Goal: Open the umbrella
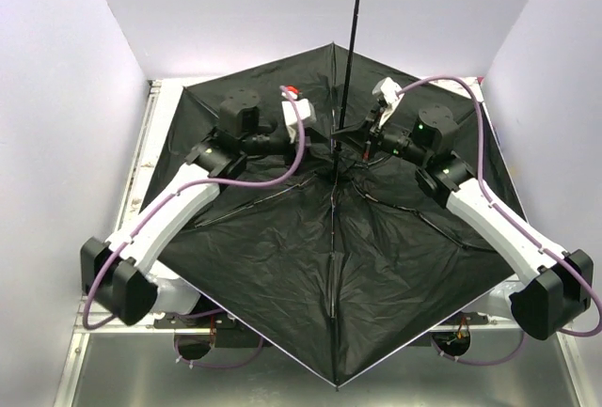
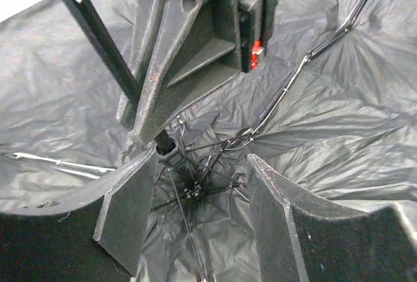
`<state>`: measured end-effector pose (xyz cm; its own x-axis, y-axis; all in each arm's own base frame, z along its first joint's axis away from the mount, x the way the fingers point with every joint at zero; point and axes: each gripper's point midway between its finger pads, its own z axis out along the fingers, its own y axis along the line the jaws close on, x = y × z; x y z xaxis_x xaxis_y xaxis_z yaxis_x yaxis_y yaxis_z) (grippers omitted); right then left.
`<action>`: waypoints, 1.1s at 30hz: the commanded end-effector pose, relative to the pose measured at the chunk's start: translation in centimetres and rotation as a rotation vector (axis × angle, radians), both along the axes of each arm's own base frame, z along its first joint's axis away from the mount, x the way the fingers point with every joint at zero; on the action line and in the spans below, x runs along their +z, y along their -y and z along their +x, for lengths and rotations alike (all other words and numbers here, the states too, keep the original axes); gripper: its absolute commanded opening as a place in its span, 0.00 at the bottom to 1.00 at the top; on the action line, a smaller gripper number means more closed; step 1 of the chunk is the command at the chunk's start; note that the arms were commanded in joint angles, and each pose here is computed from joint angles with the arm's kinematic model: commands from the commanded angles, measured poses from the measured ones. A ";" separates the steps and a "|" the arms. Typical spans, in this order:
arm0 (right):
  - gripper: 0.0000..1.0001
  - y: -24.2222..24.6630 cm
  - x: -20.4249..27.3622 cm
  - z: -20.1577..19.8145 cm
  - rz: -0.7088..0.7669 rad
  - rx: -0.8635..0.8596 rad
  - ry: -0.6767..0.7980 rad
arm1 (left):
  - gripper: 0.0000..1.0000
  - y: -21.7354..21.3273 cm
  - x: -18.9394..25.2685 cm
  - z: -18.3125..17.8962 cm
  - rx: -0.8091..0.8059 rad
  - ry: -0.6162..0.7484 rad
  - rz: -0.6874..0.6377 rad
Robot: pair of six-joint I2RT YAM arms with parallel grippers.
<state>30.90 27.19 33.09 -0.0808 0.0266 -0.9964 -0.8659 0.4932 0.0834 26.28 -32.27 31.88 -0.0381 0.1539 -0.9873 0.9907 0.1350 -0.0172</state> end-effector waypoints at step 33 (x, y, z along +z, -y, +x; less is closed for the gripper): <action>0.12 0.3 -10.9 -3.5 -0.201 0.121 -0.049 | 0.00 1.9 13.1 3.0 0.169 -0.017 -0.351</action>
